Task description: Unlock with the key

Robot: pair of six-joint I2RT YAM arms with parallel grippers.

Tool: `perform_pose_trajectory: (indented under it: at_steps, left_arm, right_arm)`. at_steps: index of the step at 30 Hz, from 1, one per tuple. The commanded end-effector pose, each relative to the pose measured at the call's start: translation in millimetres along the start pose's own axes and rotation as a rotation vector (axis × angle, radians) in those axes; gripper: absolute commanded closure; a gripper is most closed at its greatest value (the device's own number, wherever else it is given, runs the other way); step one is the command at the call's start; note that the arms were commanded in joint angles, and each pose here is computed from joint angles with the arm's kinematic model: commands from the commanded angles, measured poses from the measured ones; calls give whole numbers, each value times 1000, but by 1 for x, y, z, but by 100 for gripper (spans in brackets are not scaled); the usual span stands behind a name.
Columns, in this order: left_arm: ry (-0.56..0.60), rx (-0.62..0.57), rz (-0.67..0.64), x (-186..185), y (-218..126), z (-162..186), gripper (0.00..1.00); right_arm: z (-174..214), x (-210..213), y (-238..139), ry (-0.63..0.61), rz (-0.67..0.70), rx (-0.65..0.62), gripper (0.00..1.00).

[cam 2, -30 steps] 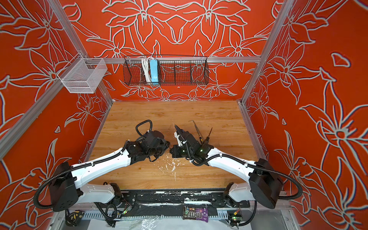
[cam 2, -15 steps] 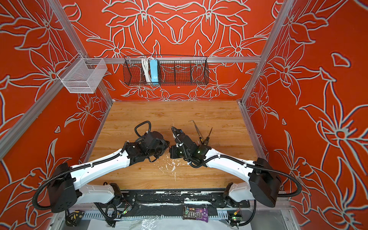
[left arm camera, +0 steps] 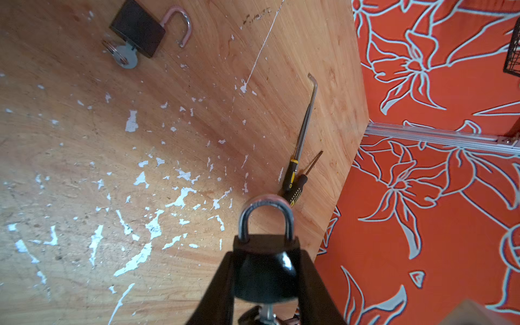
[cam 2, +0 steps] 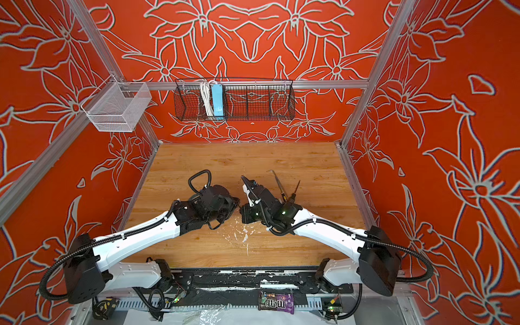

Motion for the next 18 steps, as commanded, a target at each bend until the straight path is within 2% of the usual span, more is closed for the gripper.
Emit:
perform_pose_trajectory:
  at_steps: [1,7,12,18]
  left_arm:
    - [23,-1,-56,8,-10,2,100]
    - [-21,42,18,3,-13,5,100]
    - [-58,75,80,-9,-14,8,100]
    - [-97,129,152,-22,-15,12,100]
  right_arm:
    - [-21,15,-13,12,-46,-56,100]
    - [-17,4,-11,26,74,-126,100]
    - [-13,9,-5,39,93,-179,100]
    - [-6,15,7,-11,137,-221,100]
Point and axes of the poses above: each gripper's point midway between its finger pads, its own y axis out along the fingers, its own x axis along the line the jaws close on, z = x × y, the point moved 10 cm from there along -y, back along the fingers, and after that the axes turned 7 degrees about y, right-handed, at the moved point
